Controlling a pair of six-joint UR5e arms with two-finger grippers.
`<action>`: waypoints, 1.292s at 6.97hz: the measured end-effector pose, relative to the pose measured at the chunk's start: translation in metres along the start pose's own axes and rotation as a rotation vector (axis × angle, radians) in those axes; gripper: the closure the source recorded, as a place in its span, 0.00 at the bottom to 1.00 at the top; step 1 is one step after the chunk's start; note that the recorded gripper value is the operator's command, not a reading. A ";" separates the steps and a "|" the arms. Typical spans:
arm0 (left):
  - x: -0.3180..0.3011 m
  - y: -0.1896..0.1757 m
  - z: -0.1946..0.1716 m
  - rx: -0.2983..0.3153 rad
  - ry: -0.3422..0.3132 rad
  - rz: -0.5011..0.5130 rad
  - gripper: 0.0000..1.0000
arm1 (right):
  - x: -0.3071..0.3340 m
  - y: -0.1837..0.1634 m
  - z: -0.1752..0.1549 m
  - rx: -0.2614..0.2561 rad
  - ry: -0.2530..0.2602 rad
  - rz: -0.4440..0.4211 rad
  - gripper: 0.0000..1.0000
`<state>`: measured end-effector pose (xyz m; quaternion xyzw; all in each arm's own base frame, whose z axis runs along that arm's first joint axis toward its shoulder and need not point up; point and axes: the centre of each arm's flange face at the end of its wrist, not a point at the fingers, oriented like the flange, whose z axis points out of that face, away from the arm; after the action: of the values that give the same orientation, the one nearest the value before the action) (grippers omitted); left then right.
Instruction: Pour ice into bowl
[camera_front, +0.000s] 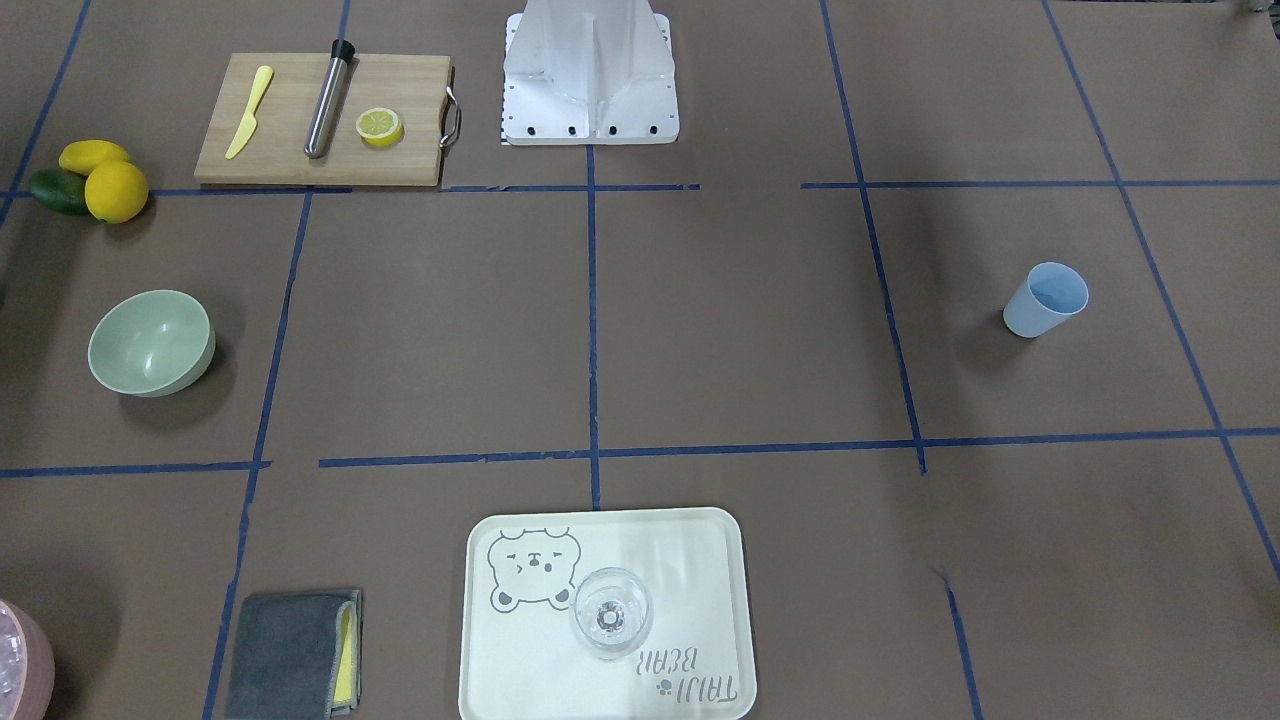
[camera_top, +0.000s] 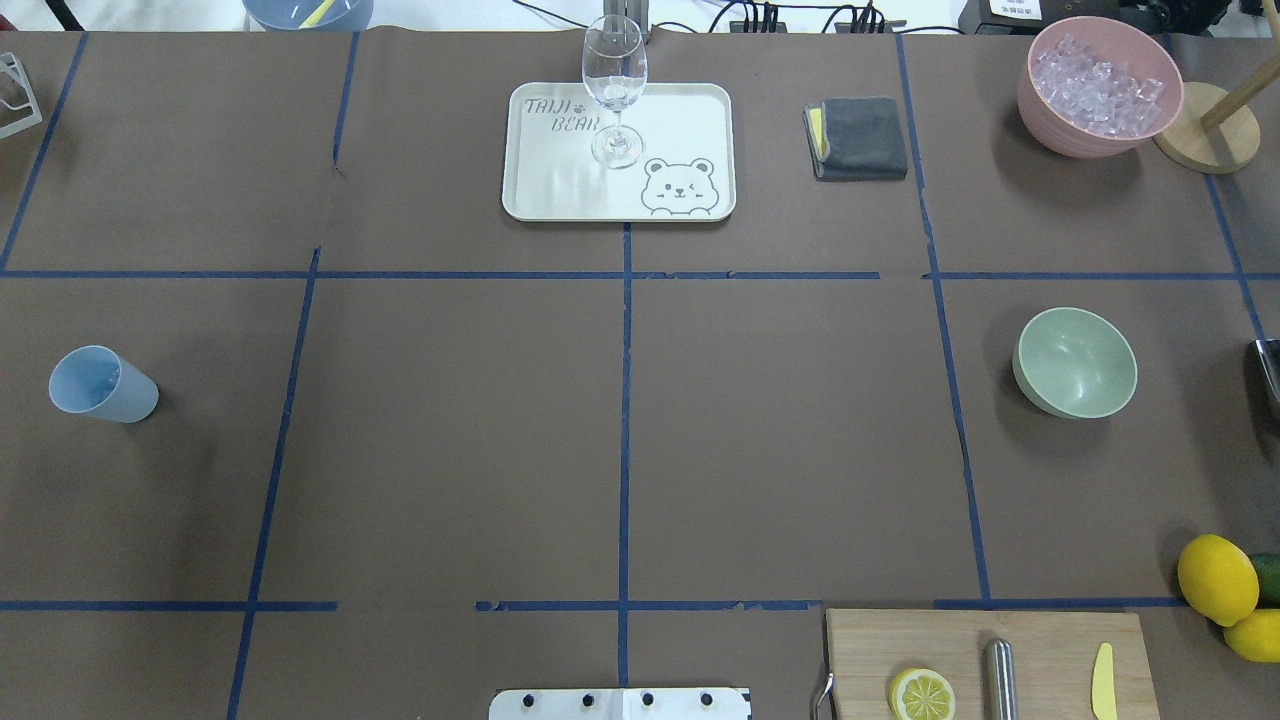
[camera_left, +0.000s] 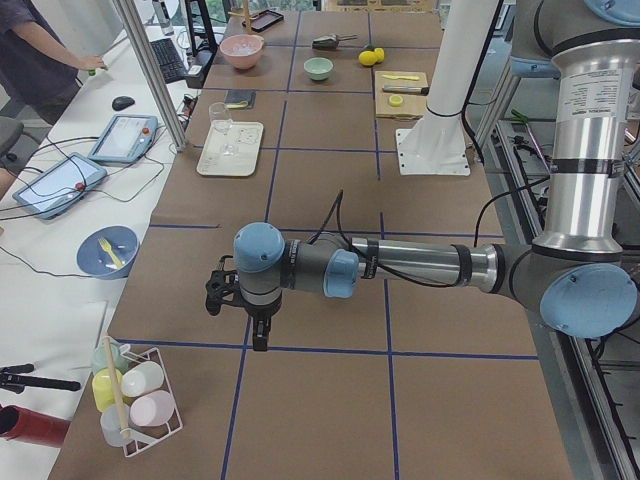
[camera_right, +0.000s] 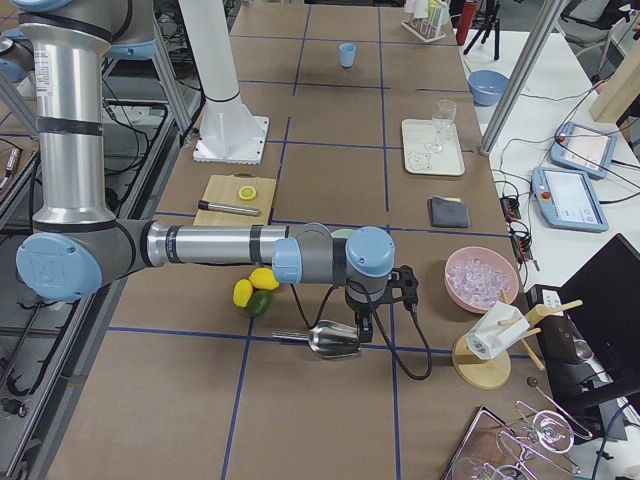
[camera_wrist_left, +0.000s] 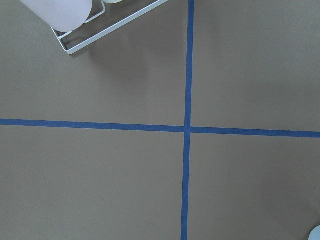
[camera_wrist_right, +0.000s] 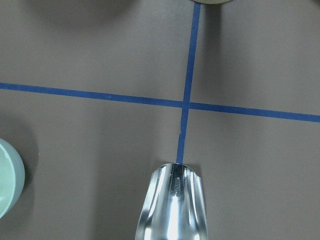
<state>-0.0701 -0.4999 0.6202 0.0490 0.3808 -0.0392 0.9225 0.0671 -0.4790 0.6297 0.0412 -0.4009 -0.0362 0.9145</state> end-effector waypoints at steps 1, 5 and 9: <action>0.001 -0.001 -0.001 0.005 0.001 0.004 0.00 | 0.000 0.000 0.000 0.001 0.000 -0.001 0.00; 0.072 -0.010 -0.030 0.123 0.032 0.186 0.00 | -0.019 -0.011 -0.016 0.034 -0.009 0.076 0.00; 0.197 0.025 -0.078 0.210 0.107 0.213 0.00 | -0.066 -0.023 0.021 0.011 -0.049 0.129 0.00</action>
<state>0.0179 -0.4722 0.4275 0.1874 0.4158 0.0216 0.8897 0.0063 -0.4967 0.5927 0.0192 -0.4251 0.0242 0.9046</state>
